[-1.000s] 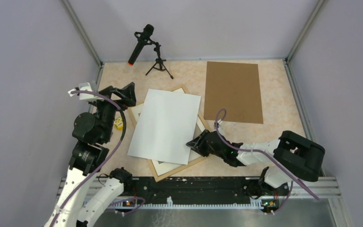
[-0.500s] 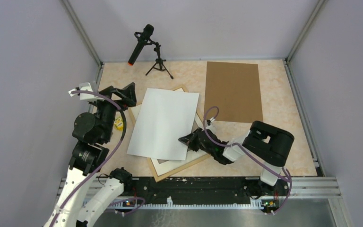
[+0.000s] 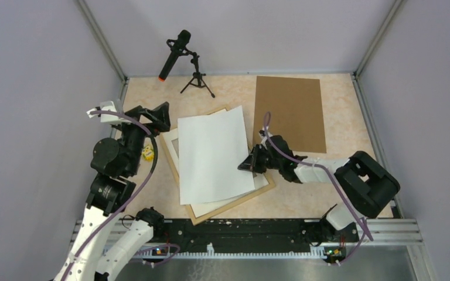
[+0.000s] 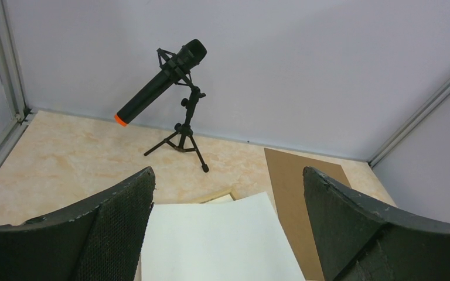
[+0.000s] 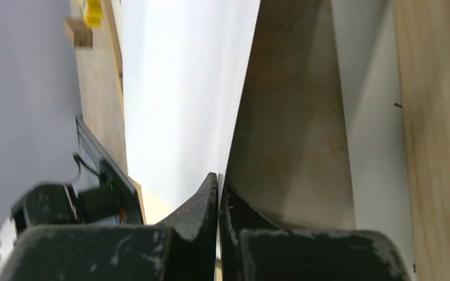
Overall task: Put the photo into the frame
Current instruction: Adjust the photo in the photo frame.
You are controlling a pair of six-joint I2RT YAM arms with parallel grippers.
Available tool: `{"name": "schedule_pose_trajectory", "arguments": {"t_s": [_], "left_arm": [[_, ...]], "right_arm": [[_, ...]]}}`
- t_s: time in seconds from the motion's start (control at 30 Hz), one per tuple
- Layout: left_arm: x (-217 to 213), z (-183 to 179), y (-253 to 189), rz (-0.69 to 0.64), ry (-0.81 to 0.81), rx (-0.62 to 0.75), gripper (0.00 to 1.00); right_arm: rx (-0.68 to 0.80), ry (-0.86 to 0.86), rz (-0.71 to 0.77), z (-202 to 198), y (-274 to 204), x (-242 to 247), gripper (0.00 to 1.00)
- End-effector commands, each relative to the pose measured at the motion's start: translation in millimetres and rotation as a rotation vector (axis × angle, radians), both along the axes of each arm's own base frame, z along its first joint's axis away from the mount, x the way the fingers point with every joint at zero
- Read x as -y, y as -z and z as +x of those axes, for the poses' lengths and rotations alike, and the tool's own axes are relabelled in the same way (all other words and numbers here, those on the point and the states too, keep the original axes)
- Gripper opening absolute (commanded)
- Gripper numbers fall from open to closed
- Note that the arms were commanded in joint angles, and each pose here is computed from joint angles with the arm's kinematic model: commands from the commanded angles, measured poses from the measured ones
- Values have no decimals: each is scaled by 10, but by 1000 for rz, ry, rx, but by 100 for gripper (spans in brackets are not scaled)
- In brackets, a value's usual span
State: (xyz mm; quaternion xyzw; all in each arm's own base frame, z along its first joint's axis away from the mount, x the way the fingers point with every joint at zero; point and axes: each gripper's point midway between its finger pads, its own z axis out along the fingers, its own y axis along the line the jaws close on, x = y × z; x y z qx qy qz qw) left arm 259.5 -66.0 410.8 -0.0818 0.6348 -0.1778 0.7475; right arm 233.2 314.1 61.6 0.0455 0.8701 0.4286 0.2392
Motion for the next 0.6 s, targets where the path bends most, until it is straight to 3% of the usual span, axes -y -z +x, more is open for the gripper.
{"name": "schedule_pose_trajectory", "arguments": {"t_s": [0.0, 0.17, 0.57], "left_arm": [[78, 58, -46, -2, 28, 25, 98], [117, 127, 27, 6, 34, 0, 98], [143, 186, 97, 17, 36, -24, 99]], "right_arm": [[98, -396, -14, -278, -226, -27, 0], [159, -524, -163, -89, -203, 98, 0], [189, -603, -74, 171, -226, -59, 0]]}}
